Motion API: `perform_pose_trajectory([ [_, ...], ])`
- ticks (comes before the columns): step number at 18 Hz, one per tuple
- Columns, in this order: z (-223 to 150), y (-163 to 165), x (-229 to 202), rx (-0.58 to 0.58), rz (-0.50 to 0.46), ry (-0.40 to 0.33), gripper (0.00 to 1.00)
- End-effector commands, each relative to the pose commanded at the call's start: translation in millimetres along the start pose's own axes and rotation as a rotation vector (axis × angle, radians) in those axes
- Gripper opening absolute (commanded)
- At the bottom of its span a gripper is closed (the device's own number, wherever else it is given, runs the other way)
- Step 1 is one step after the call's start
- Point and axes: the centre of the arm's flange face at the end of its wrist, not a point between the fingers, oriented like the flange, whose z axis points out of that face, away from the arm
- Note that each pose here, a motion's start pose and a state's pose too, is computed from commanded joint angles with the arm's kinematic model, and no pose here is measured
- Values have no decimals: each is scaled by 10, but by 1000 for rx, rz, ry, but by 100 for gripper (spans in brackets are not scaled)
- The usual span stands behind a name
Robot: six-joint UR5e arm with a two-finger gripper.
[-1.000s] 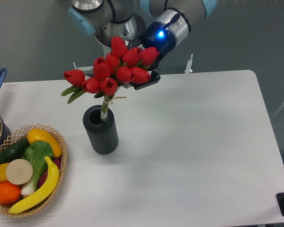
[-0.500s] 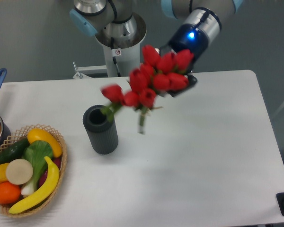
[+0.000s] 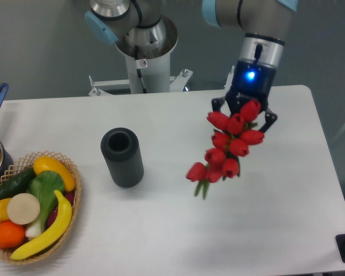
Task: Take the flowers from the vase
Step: 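Carry the tulip bunch away from the vase over the empty table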
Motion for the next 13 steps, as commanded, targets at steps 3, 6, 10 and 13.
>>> perform_pose_trajectory([
  [3,209,-64,-79,-103,41,-27,7],
  [6,489,-183,-66,-250,83,-37,8],
  [10,668,-210,-124,-328,87,-14,8],
  [13,713,-159,-114,-360,89,-20,8],
])
